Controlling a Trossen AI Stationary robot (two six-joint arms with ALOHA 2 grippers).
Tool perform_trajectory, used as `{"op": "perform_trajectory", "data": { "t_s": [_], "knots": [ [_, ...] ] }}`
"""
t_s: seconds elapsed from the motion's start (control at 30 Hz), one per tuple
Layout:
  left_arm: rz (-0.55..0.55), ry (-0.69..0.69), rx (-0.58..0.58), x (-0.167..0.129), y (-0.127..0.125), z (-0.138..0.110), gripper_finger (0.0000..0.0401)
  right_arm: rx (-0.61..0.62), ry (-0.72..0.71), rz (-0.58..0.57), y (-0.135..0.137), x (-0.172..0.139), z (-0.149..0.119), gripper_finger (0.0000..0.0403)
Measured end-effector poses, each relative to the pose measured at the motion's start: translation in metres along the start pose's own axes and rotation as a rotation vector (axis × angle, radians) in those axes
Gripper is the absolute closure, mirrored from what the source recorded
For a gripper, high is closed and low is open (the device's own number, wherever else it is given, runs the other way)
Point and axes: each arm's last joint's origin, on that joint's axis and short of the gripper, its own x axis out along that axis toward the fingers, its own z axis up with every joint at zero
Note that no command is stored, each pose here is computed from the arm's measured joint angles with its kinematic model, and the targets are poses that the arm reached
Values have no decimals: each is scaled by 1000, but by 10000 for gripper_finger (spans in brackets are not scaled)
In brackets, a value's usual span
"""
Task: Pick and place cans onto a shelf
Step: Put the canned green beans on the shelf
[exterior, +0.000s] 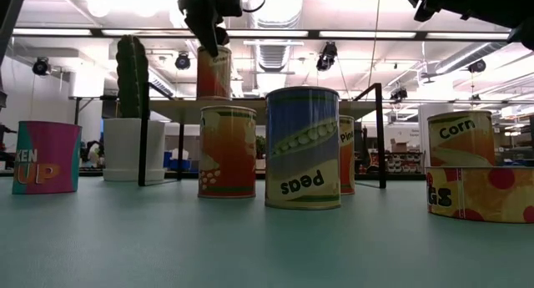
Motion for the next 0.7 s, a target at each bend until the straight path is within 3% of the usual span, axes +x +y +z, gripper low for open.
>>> {"op": "perform_trajectory", "data": {
  "t_s": [0.23, 0.7],
  "knots": [
    [75, 32, 3, 3, 3, 0, 98, -2, 0, 0, 0, 0, 0, 394],
    [73, 31, 15, 11, 4, -1, 75, -4, 0, -1, 0, 0, 0, 394]
  ]
}}
